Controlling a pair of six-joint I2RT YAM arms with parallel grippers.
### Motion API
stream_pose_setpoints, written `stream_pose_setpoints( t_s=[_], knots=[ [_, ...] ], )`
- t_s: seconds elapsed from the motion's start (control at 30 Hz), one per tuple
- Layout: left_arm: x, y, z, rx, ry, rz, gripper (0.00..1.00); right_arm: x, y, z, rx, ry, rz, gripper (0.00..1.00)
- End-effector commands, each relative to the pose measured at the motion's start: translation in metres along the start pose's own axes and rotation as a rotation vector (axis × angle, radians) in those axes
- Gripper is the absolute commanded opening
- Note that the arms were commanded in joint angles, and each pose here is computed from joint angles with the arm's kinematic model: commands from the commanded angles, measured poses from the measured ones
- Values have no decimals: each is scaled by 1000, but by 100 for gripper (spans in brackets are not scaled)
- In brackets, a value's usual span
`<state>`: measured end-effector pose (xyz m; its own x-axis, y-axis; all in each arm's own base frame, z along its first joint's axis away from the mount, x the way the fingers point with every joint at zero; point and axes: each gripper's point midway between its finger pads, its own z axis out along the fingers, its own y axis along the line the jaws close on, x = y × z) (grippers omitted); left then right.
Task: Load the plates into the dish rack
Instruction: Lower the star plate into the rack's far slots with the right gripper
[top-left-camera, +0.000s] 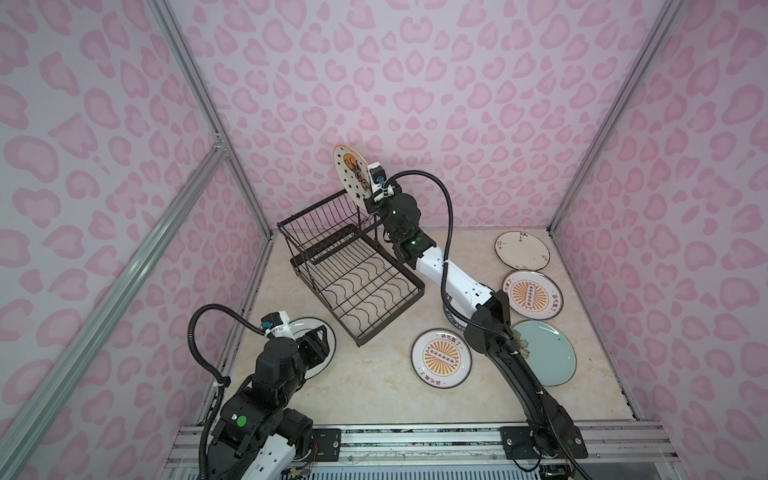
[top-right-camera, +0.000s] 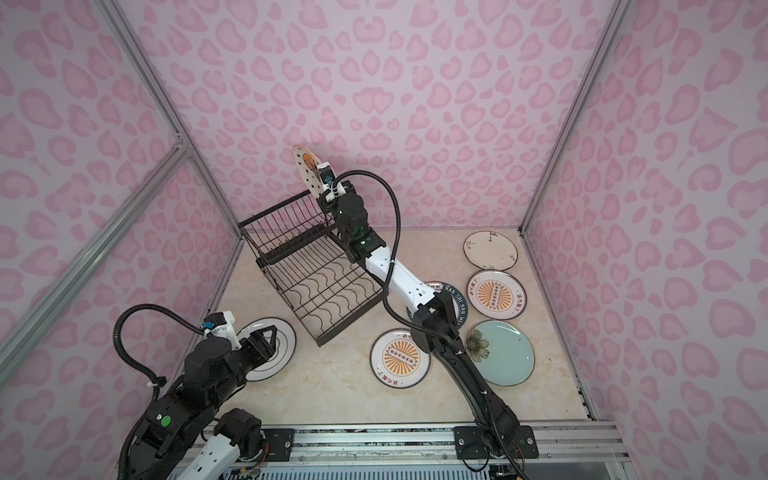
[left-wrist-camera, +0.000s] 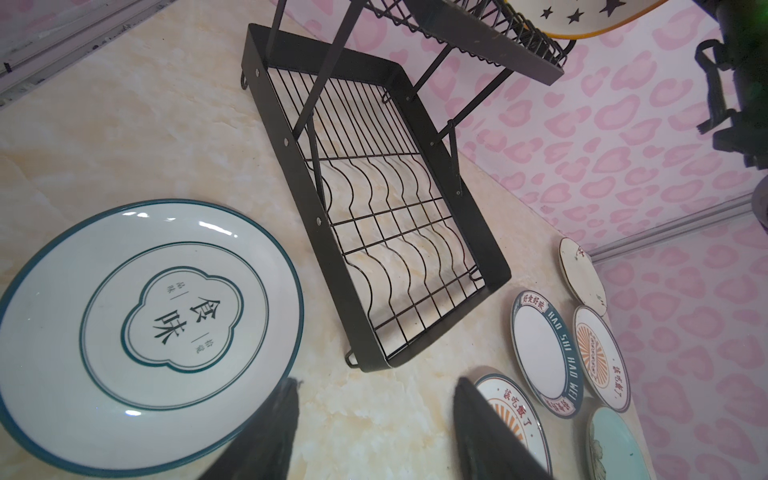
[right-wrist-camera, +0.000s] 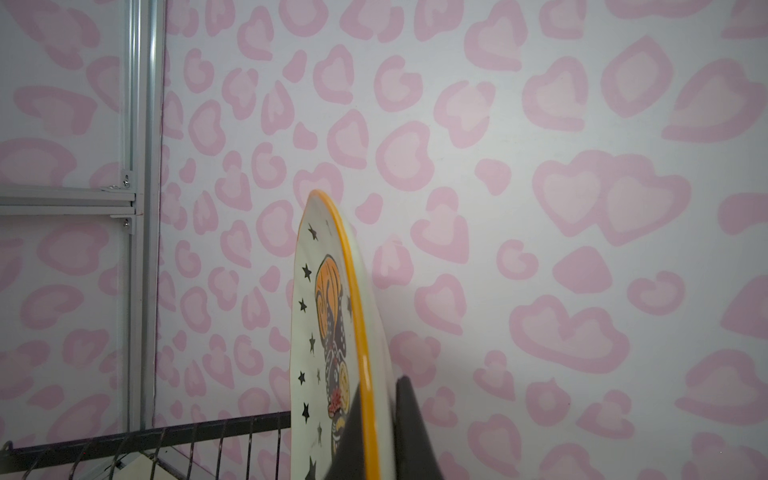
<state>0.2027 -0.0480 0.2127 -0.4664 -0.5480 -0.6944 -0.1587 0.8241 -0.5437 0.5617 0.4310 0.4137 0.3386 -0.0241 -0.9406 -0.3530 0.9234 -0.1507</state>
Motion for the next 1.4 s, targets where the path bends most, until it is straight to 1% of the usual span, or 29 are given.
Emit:
stream_pose_setpoints(
  t_s=[0.0, 0.4, 0.8, 1.07, 1.1, 1.2, 1.37],
  knots=[
    [-5, 1, -3, -9, -17, 6, 62, -31, -7, -2, 32, -134, 20, 0],
    [-4, 2, -4, -13, -18, 7, 62, -13, 1, -1, 11, -99, 16, 0],
    [-5, 3, -5, -15, -19, 6, 62, -4, 5, 0, -16, -57, -2, 0],
    [-4, 3, -5, -11, -19, 5, 63, 5, 4, 0, -2, -23, -13, 0],
    [-4, 2, -5, -10, -18, 5, 63, 7, 5, 0, -4, -19, -14, 2],
    [-4, 2, -6, -9, -18, 5, 64, 9, 4, 0, -6, -16, -15, 13],
    [-4, 2, -6, -7, -14, 14, 64, 11, 5, 0, -3, -14, -5, 27]
  ],
)
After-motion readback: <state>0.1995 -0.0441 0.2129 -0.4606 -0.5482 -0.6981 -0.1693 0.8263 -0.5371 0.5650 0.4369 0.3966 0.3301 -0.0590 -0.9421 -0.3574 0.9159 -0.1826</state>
